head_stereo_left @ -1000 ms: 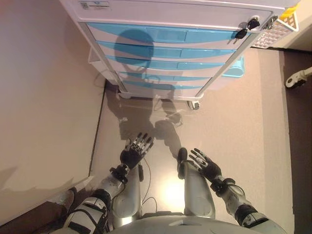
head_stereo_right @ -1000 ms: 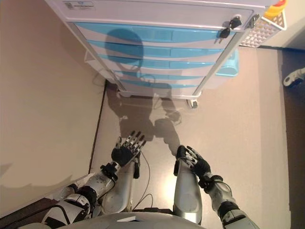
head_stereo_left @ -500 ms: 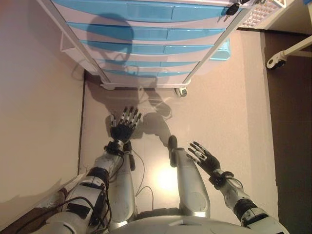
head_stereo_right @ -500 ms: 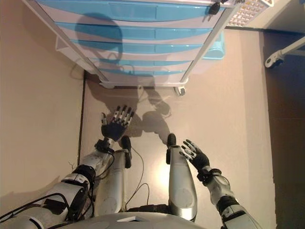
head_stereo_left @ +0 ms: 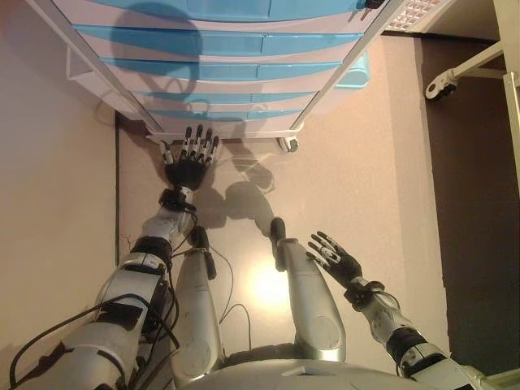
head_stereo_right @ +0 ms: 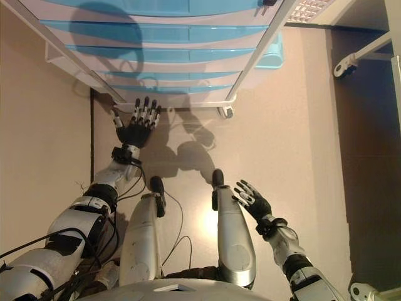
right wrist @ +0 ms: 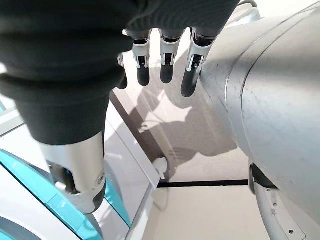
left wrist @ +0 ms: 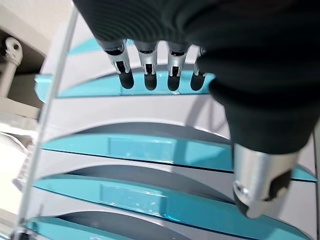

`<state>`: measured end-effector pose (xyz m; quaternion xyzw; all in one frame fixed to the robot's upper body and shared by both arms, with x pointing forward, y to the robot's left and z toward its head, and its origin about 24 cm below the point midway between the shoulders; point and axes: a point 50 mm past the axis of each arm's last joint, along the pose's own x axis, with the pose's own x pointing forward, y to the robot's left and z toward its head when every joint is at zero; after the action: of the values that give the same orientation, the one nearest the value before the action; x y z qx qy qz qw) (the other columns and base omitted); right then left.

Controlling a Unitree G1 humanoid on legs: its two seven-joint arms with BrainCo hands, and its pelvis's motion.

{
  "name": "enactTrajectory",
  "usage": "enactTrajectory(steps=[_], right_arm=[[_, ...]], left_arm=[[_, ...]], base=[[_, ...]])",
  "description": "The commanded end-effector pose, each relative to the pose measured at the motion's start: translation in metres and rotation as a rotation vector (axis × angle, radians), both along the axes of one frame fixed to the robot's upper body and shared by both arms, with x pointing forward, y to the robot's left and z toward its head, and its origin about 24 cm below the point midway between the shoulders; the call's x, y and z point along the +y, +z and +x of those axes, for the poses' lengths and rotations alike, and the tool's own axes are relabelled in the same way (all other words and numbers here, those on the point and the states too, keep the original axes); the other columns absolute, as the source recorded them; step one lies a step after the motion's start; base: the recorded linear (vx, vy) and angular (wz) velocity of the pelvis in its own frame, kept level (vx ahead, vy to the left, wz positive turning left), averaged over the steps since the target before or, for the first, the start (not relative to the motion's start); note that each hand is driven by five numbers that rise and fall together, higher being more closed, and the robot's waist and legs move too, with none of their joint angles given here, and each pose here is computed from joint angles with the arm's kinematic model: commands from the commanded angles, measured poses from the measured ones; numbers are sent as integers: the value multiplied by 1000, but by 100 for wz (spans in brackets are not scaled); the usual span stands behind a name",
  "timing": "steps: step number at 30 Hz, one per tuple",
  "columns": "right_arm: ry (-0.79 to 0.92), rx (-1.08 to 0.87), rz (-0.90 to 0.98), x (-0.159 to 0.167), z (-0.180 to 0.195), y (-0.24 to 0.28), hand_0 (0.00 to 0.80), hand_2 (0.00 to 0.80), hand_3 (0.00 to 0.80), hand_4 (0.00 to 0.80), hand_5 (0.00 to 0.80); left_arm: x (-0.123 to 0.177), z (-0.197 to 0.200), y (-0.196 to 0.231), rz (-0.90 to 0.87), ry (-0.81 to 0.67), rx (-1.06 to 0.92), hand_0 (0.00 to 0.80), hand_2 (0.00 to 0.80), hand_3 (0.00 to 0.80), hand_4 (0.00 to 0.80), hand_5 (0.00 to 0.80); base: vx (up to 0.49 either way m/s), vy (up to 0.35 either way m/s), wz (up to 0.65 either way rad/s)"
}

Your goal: Open the drawer and pick up the medicine

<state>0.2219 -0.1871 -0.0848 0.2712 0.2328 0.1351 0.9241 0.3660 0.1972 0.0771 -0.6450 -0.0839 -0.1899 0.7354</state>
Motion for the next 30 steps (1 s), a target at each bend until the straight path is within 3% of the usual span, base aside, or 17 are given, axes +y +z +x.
enactTrajectory(steps=[1, 13, 30], right_arm=[[95, 90, -7, 9, -32, -16, 0, 0, 0, 0, 0], [111, 84, -7, 7, -43, -18, 0, 0, 0, 0, 0], [116, 85, -5, 0, -47, -21, 0, 0, 0, 0, 0]], left_arm=[[6, 13, 38, -40, 30, -115, 0, 0, 0, 0, 0], [8, 31, 108, -13, 58, -251, 0, 0, 0, 0, 0], [1, 34, 171, 23, 62, -435, 0, 0, 0, 0, 0]], base=[[0, 0, 0], [0, -1, 0], [0, 0, 0]])
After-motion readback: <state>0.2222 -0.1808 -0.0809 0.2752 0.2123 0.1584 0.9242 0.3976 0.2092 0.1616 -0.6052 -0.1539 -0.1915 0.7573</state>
